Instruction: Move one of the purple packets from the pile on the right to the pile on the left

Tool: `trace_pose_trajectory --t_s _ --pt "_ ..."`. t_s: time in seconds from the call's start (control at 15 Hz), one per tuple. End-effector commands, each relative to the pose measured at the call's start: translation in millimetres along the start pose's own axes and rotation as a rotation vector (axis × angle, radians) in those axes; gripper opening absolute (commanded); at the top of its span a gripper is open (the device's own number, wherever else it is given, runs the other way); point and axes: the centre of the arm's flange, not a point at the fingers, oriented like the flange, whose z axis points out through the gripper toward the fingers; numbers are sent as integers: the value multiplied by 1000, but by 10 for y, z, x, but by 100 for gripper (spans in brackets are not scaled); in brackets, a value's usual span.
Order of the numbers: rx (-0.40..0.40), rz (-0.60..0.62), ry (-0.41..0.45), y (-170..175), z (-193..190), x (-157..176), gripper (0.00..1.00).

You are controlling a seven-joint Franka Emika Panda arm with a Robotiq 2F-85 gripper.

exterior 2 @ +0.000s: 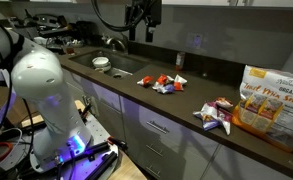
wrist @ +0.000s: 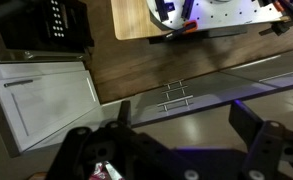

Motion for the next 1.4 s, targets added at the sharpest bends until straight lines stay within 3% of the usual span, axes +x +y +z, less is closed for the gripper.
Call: trace_pose_trajectory --t_s 0.0,0.4,0.73,1.07,1.33 --pt "6 -5 38 -47 27 177 100" --pt "56 -2 181 -237 230 632 100" --pt "86 -4 349 -437 706 951 100" --pt "26 -32 531 -607 1140 1262 100" --pt "43 -49 511 -610 1099 1188 100"
